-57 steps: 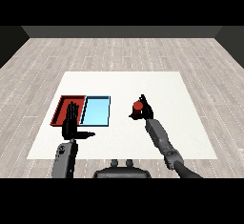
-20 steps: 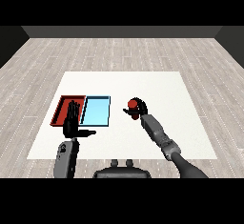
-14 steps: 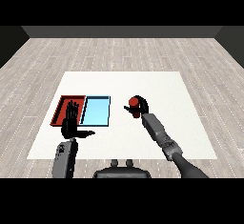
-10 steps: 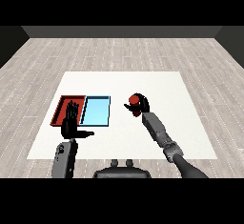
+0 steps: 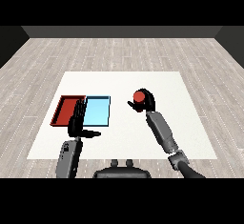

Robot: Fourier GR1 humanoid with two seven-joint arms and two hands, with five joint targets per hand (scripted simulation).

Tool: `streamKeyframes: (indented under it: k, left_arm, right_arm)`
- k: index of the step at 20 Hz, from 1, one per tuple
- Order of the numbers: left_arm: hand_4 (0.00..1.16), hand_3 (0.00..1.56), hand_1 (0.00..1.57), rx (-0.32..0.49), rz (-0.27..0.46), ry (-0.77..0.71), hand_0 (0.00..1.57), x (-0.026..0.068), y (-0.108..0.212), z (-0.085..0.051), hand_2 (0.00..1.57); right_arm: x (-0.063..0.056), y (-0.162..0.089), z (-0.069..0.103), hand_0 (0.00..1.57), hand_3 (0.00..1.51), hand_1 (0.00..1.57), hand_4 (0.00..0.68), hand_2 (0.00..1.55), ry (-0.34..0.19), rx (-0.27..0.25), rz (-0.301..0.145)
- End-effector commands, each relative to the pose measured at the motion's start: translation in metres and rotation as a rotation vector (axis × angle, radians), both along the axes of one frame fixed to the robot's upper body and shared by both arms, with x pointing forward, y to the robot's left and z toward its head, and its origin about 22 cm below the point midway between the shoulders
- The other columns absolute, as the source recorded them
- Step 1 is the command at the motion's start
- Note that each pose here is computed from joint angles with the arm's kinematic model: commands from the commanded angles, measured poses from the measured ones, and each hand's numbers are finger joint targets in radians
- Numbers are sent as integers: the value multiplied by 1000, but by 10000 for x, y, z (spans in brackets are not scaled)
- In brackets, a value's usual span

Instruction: Pick the red can and put it in the red box

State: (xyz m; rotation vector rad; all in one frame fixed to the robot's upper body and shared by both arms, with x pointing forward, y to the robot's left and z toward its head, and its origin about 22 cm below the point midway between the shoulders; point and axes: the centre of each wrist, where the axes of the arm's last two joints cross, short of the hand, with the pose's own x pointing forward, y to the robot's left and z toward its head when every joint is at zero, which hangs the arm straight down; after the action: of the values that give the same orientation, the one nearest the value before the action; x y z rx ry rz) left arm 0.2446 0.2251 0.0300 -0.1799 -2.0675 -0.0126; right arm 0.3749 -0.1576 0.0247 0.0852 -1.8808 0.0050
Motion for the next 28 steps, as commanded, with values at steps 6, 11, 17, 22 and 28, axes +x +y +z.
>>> streamKeyframes:
  k: [6, 11, 17, 22, 28]
  left_arm:
    - [0, 0, 0, 37, -53, 26, 0, -74, -441, 184, 0]
    - [0, 0, 0, 92, -91, 84, 0, 44, -735, 335, 0]
    - [0, 0, 0, 107, -109, 151, 0, 101, -827, 126, 0]
    - [0, 0, 0, 94, -120, 167, 0, 131, -880, 169, 0]
    - [0, 0, 0, 106, -132, 212, 0, 412, -1024, -165, 0]
  right_arm:
    - [-489, -108, 408, 1438, 1381, 1438, 622, 1410, -124, 42, 0]
    - [-767, 385, 351, 1438, 1381, 1438, 622, 1410, -115, 52, -3]
    - [-704, 504, 457, 1435, 1401, 1435, 634, 1423, -185, 42, 17]
    - [-916, 610, 413, 1442, 1395, 1442, 616, 1430, -211, 56, 58]
    - [-941, 491, 547, 1451, 1395, 1451, 651, 1442, -211, 63, 75]
